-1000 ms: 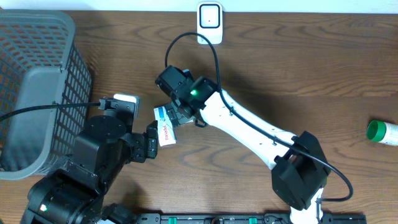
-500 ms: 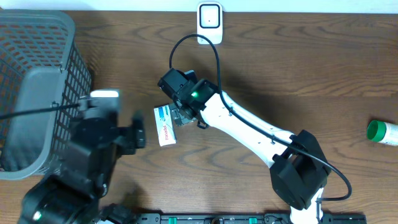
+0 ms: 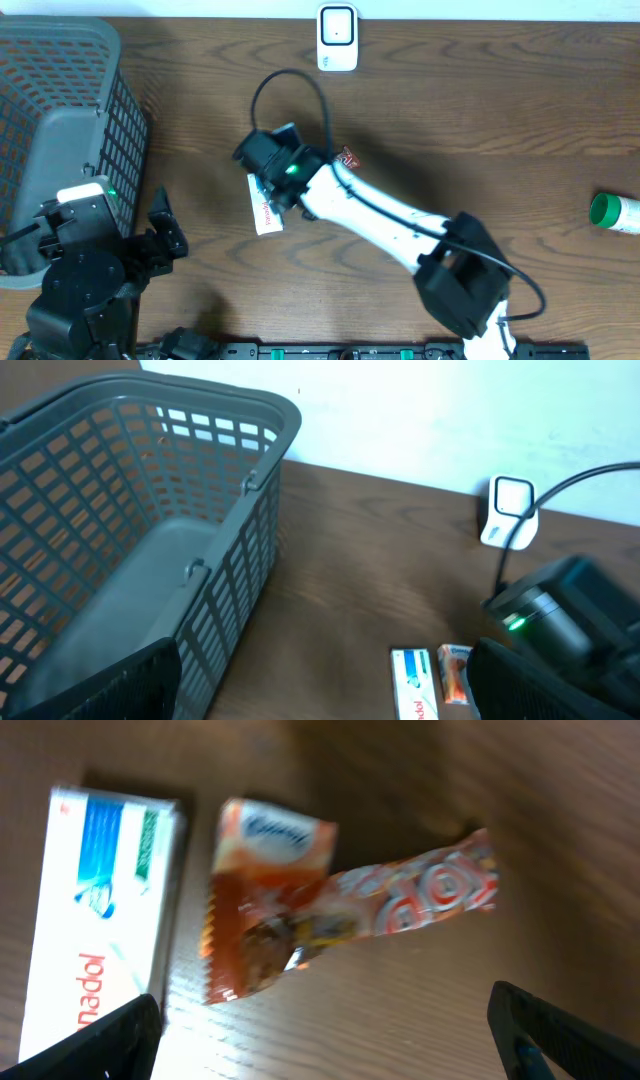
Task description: Scan the item barcode
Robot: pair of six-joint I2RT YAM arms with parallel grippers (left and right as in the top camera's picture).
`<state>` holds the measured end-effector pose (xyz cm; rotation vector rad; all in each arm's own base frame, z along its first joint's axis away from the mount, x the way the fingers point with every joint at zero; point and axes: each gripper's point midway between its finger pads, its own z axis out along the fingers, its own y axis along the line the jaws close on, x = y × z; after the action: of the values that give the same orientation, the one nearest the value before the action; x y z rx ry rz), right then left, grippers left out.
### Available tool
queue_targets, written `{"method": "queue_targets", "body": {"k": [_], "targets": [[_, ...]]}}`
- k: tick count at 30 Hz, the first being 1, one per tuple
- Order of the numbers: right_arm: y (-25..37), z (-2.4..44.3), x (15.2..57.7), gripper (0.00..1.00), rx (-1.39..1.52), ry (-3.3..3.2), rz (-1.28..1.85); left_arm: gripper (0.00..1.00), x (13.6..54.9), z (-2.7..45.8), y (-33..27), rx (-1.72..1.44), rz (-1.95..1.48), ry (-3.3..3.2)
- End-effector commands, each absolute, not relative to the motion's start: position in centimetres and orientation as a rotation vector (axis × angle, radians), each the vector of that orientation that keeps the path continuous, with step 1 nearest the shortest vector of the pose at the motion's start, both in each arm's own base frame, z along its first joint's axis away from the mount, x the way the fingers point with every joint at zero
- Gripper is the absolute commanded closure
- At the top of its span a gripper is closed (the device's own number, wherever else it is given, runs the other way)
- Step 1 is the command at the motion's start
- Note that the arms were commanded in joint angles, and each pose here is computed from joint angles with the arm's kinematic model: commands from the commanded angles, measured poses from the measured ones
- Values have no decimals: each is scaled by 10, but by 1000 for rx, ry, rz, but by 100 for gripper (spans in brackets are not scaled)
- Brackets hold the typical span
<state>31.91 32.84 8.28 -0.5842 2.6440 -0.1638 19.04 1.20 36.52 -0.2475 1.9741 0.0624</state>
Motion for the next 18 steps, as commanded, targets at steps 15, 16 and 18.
{"method": "queue_targets", "body": {"k": [15, 16, 18], "targets": [[331, 66, 324, 12, -513, 2506, -378, 8, 185, 356, 18, -255, 111, 2015], [331, 64, 324, 13, -514, 2506, -377, 9, 184, 355, 19, -255, 113, 2017], [332, 58, 324, 13, -518, 2511, -386, 8, 184, 354, 19, -254, 115, 2021]]}}
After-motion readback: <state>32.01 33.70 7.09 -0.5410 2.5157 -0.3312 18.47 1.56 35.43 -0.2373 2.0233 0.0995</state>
